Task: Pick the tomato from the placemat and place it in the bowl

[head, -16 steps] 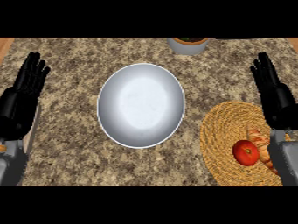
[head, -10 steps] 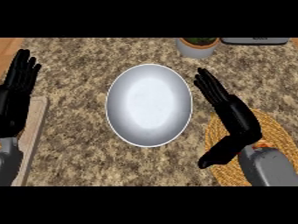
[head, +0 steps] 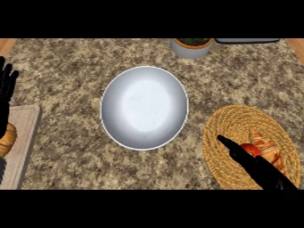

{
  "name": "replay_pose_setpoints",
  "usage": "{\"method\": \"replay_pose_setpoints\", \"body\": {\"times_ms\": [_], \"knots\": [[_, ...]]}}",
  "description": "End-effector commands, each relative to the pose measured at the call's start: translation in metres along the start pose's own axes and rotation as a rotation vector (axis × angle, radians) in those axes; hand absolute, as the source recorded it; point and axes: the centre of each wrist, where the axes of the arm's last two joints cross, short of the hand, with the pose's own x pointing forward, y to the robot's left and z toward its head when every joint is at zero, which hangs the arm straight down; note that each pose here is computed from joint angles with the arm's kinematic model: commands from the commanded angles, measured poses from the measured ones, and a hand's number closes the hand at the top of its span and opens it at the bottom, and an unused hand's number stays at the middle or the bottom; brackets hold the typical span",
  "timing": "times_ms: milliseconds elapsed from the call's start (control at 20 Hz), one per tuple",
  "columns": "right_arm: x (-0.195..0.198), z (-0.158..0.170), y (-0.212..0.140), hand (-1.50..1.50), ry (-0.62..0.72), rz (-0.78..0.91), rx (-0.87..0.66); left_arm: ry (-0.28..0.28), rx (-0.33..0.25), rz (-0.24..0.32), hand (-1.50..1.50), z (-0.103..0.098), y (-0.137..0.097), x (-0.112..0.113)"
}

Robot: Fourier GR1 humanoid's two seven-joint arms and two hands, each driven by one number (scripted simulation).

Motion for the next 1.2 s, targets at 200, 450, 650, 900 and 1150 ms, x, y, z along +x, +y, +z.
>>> {"method": "replay_pose_setpoints", "body": {"times_ms": [200, 450, 650, 900, 1150], "knots": [[0.07, 0.038, -0.049, -1.5, 0.059, 0.365, 0.126, 0.001, 0.032, 0.007, 0.0, -0.004, 0.002, -0.005], [0.11, 0.033, -0.089, -1.5, 0.24, 0.544, 0.193, -0.009, 0.008, 0.007, 0.0, -0.004, 0.008, -0.001], [0.124, 0.032, -0.109, -1.5, 0.396, 0.663, 0.398, -0.017, 0.007, 0.007, 0.0, -0.004, 0.007, -0.009], [0.147, 0.012, -0.124, -1.5, 0.497, 0.747, 0.573, -0.012, -0.021, 0.023, 0.0, -0.014, 0.006, -0.002], [0.141, 0.018, -0.122, -1.5, 0.558, 0.743, 0.621, -0.025, -0.002, 0.006, 0.0, -0.001, 0.017, -0.004]]}}
